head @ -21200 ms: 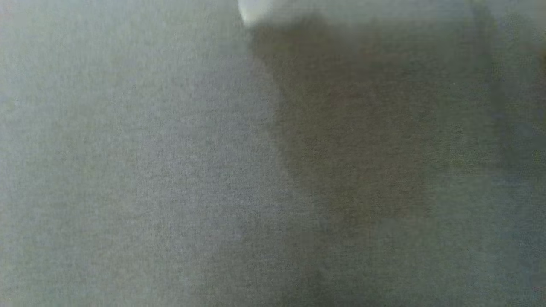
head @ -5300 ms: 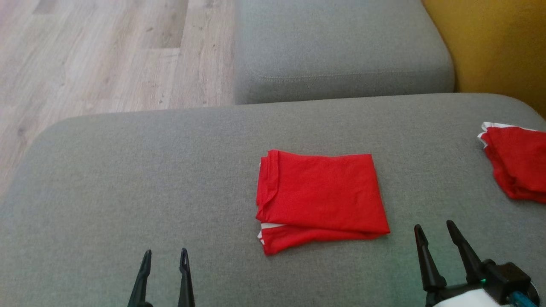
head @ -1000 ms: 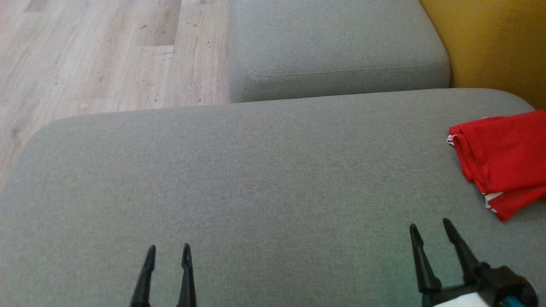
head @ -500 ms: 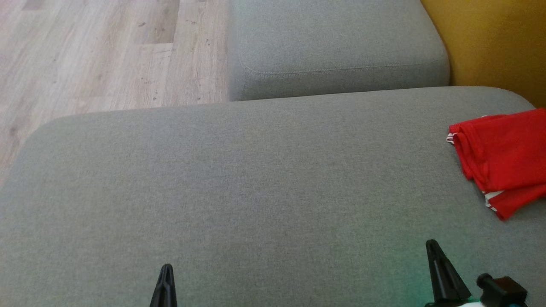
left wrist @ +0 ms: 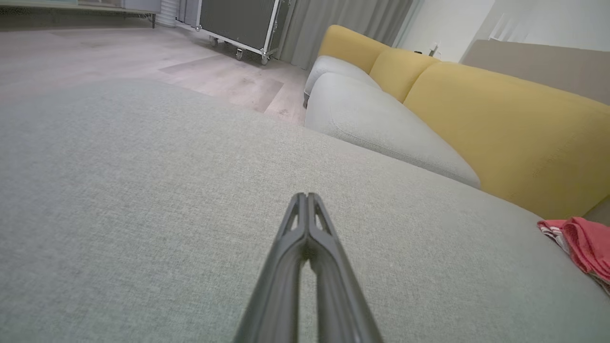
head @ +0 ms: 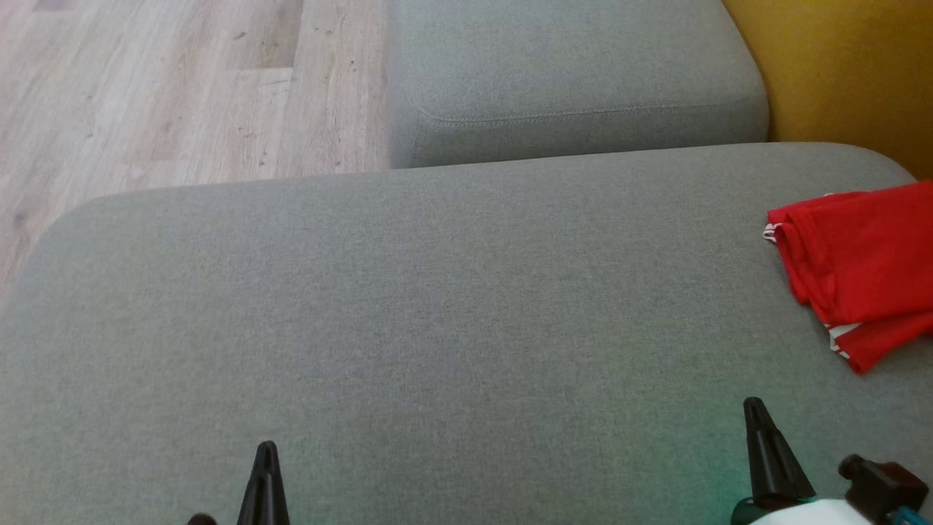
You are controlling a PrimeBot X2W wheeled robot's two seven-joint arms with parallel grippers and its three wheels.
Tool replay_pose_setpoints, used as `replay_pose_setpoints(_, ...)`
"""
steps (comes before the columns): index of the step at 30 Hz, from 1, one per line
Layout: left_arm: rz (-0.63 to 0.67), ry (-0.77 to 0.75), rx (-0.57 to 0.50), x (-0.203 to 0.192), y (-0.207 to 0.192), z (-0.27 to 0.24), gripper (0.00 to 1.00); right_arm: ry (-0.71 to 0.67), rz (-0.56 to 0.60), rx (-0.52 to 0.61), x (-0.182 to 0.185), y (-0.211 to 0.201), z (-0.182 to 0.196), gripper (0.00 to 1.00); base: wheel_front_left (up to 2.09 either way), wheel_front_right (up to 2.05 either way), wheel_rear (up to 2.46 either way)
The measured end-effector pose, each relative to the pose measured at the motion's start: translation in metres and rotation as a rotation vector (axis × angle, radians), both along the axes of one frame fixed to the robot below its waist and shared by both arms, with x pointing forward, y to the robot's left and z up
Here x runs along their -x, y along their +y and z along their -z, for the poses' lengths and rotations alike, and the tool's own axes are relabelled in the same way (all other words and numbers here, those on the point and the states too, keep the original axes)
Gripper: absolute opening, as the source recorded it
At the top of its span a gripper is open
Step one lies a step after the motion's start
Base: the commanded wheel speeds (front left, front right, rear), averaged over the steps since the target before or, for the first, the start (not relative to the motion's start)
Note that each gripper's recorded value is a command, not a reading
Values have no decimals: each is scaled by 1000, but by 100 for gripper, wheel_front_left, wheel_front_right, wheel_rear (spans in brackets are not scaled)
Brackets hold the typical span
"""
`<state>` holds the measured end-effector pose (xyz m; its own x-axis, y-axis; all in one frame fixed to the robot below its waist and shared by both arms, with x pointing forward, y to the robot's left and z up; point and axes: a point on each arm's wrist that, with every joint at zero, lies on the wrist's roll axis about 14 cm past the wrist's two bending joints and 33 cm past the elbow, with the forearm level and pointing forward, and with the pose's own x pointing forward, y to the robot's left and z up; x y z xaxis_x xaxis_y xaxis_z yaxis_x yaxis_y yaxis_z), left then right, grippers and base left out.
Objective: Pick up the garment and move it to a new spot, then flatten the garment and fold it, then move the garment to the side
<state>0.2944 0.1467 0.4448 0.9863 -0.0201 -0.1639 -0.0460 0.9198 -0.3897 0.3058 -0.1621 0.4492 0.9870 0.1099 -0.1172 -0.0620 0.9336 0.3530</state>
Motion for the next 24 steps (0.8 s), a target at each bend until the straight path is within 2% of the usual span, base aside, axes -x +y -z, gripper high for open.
replay_pose_setpoints(24, -57, 51, 258, -16, 10, 4, 0, 28, 94, -262, -17, -15, -5, 0, 0, 0, 0)
